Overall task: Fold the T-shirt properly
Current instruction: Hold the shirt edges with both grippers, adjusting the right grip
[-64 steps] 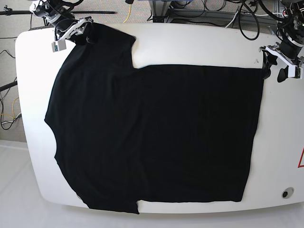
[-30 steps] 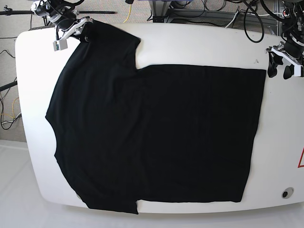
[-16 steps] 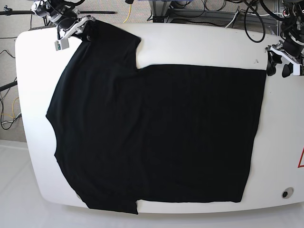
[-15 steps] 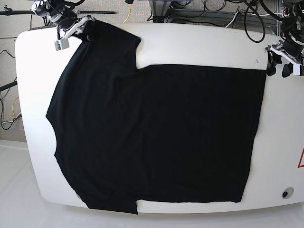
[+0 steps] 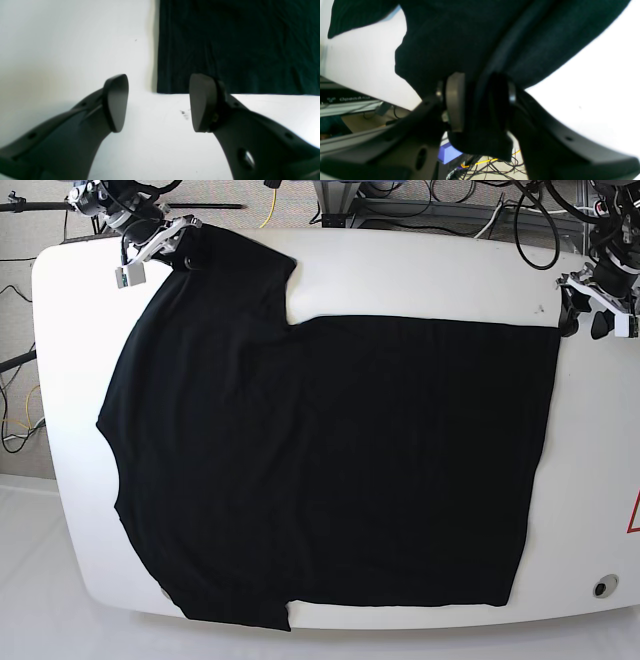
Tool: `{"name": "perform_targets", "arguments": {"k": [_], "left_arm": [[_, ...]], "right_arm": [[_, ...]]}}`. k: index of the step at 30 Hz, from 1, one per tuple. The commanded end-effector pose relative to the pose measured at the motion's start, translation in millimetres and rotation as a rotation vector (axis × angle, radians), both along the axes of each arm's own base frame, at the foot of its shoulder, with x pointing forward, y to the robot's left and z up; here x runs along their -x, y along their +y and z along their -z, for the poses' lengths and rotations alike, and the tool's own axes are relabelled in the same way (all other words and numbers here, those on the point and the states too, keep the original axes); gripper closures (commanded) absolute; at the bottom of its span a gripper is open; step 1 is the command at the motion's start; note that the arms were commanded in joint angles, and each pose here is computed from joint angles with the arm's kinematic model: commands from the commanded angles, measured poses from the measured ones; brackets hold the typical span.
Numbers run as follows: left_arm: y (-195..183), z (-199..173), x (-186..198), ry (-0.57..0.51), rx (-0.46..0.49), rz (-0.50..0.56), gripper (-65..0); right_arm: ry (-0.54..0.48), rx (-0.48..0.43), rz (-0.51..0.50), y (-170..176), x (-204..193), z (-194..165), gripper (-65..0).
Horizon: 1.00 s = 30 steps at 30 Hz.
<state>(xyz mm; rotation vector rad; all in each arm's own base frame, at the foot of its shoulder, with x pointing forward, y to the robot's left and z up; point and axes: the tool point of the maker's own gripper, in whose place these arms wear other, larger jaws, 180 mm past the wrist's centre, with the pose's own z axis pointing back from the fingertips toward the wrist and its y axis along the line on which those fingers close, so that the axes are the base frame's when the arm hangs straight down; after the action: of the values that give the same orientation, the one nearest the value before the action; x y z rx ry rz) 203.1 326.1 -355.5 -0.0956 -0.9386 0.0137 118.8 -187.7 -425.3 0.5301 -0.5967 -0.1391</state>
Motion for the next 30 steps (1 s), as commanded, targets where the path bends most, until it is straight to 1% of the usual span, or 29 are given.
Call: {"name": "perform_targets", "arguments": {"k": [1, 2, 7, 10, 18, 20, 22, 26, 30], "left_arm": [[4, -11, -5, -0.029, -0.014, 0.011, -36.7], [5, -10, -3, -0.023, -0.019, 0.010, -36.9], [4, -9, -3, -0.019, -0.018, 0.011, -37.3], [3, -6, -2, -0.011, -0.011, 0.012, -37.5], [6, 6, -2, 0.008, 0.045, -0.019, -37.2], [8, 9, -1, 0.014, 0.063, -0.031, -37.3], [11, 14, 3, 0.016, 0.124, -0.062, -36.9], [12, 17, 3, 0.016, 0.155, -0.073, -36.8], [13, 20, 2, 0.017, 0.166, -0.078, -36.7]], "right_arm": [[0.040, 0.031, -0.023, -2, 9, 4, -14.0], [0.032, 0.032, -0.024, -2, 8, 2, -10.7], [0.026, 0.033, -0.028, -2, 6, 1, -0.4], [0.024, 0.032, -0.032, 0, 5, 0, 0.0], [0.031, 0.028, -0.035, 2, 8, 1, 0.0], [0.029, 0.029, -0.035, 1, 7, 1, 0.0], [0.030, 0.018, -0.026, 2, 8, 1, 0.0], [0.030, 0.019, -0.025, 1, 8, 1, 0.0], [0.030, 0.018, -0.026, 2, 8, 1, 0.0]]}}
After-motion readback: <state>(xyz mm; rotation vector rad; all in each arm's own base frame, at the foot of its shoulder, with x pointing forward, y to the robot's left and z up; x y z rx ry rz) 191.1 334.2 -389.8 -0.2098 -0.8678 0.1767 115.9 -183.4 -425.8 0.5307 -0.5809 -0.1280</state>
